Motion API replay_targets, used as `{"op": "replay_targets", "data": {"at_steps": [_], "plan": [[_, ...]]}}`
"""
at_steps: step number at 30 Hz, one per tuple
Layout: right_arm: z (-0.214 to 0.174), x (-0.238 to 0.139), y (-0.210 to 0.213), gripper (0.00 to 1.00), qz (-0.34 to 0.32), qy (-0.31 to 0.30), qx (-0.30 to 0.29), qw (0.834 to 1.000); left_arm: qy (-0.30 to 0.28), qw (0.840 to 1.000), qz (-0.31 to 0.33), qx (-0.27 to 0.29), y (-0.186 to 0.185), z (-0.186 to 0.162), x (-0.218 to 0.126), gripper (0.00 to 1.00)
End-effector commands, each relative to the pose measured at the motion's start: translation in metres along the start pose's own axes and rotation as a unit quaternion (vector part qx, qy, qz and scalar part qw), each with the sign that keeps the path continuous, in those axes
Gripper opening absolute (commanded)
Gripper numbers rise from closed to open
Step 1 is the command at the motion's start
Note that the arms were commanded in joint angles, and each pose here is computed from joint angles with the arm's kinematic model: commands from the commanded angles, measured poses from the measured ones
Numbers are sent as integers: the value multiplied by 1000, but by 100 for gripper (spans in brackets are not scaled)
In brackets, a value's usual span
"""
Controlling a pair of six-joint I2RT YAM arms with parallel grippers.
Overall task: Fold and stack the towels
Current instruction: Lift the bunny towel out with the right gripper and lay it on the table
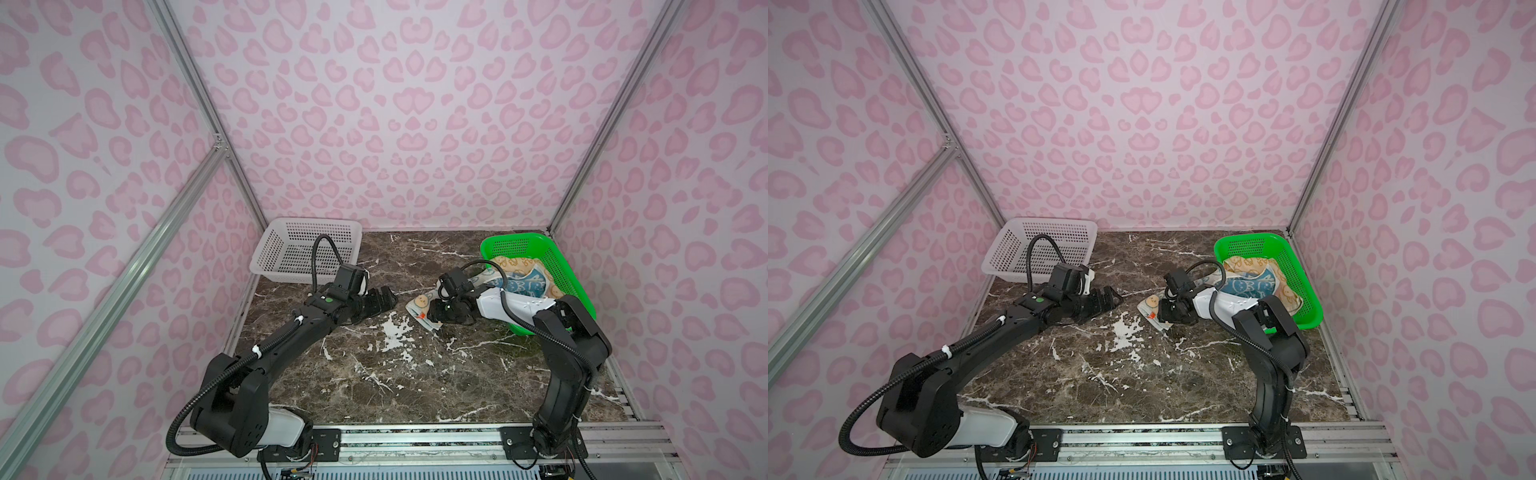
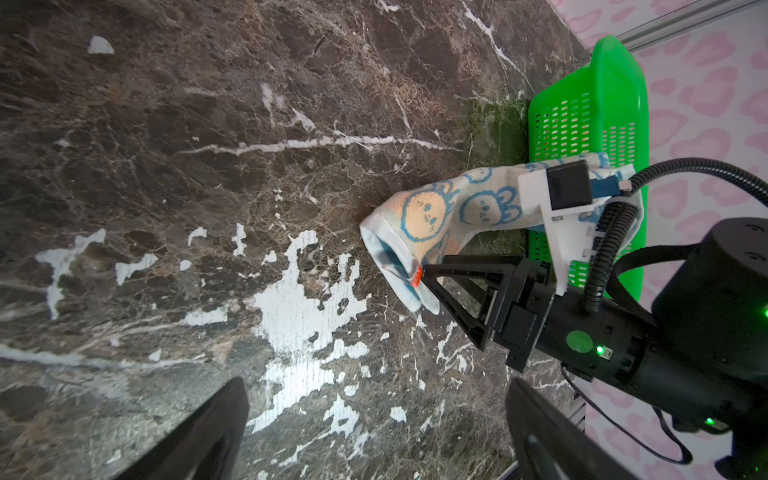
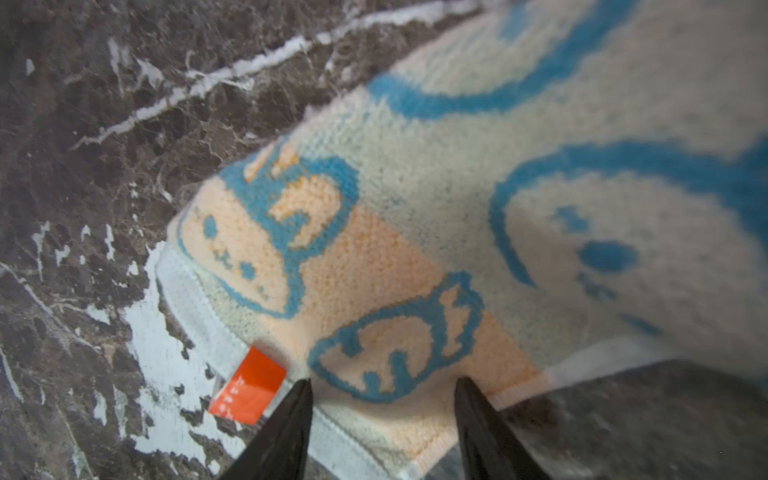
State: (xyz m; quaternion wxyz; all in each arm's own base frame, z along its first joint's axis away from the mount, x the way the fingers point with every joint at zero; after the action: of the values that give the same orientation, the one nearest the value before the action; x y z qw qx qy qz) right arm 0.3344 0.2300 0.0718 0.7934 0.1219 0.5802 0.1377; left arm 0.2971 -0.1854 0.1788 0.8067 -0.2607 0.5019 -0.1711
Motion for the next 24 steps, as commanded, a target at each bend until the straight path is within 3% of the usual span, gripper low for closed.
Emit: {"op": "replay_targets", "data": {"at_steps": [1,6,14,17,19,24], "plan": [[-4,16,9,38,-12,17,-16,1000,-7,1000,8,3,2,1,-4,98],[6,39,42,21,-7,33,-38,999,-23,1000,18,-4,4,5,-15,98],[33,51,100,21,32,44,-73,996,-48,997,35,-51,37,8,-38,98],[47,20,108,31,49,14,-89,995,-44,997,43,-39,38,7,-42,98],[57,-8,99,44,46,-10,-91,995,-44,998,42,-34,37,8,-42,98],[73,-58,31,70,-17,-47,-57,997,-41,998,36,-24,30,10,-36,98]]}}
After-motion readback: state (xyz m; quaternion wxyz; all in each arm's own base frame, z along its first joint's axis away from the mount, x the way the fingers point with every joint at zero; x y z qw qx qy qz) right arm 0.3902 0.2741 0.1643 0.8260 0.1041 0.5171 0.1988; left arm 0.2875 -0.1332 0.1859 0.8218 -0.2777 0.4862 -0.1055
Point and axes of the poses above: each gripper's point midway between its finger pads, its own x axis out along the fingers, its own y axis along the line the jaws close on, z = x × y, the point moved 5 cm from there along -x, back along the fingers, and after that the axes turned 2 degrees about x, right-handed, at the moved point
